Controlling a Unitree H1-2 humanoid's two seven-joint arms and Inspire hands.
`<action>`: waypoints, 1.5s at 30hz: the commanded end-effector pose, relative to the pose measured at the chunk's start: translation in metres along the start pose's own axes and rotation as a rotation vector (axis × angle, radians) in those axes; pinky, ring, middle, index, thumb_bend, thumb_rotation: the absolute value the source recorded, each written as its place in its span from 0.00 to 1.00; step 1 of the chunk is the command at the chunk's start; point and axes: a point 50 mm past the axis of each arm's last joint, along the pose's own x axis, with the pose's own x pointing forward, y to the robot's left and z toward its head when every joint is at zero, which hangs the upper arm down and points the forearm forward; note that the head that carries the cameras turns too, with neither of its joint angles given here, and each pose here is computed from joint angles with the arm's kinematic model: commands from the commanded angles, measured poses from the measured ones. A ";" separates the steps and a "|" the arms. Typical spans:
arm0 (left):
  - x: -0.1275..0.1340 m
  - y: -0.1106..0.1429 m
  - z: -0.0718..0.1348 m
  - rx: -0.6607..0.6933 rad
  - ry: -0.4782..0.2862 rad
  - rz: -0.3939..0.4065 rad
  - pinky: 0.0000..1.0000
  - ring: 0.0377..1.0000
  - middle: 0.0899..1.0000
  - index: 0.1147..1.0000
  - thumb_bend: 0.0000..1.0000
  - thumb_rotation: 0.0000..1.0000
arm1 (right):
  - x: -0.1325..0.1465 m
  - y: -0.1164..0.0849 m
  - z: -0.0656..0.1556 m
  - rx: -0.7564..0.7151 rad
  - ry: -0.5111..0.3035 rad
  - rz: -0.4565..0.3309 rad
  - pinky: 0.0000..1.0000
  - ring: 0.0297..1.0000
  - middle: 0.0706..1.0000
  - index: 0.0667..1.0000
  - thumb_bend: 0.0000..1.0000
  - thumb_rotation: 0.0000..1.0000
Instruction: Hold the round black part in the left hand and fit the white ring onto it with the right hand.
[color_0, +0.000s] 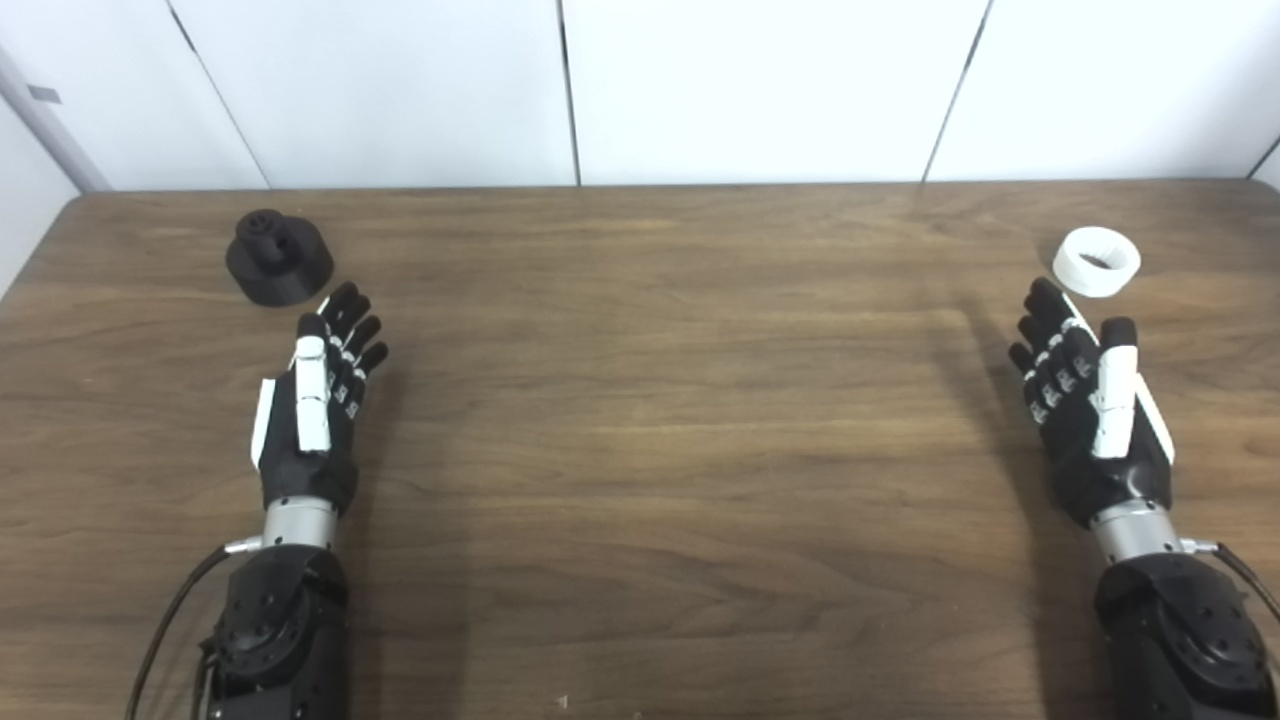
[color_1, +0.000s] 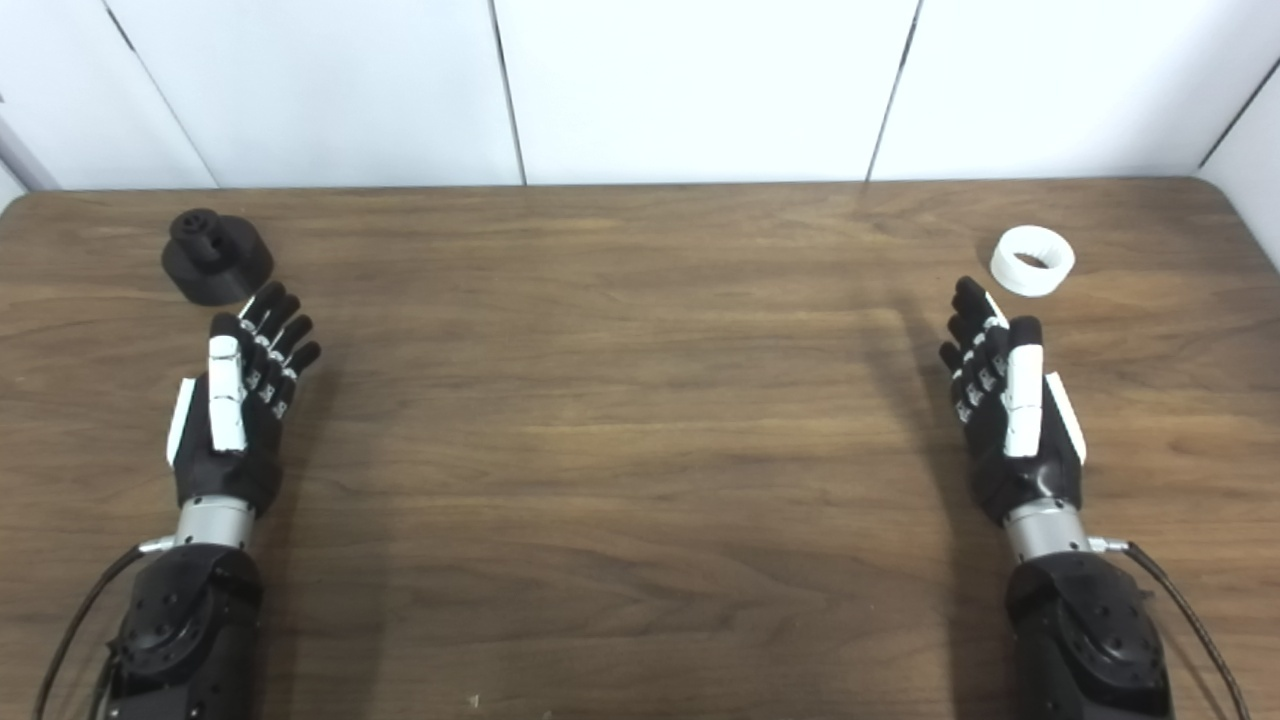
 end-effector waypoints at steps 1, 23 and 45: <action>0.008 -0.005 0.018 0.006 -0.083 -0.021 0.91 0.92 0.92 0.90 0.62 0.92 | 0.006 -0.002 0.016 -0.016 -0.084 0.016 1.00 1.00 0.98 0.94 0.66 1.00; 0.008 -0.006 0.018 0.003 -0.082 -0.013 0.90 0.91 0.91 0.89 0.61 0.91 | 0.007 -0.002 0.016 -0.014 -0.090 0.019 1.00 1.00 0.98 0.93 0.66 1.00; -0.004 -0.014 0.032 0.032 -0.108 0.002 0.90 0.92 0.92 0.92 0.66 0.80 | -0.003 -0.013 0.016 -0.027 -0.081 0.025 1.00 1.00 0.98 0.95 0.64 1.00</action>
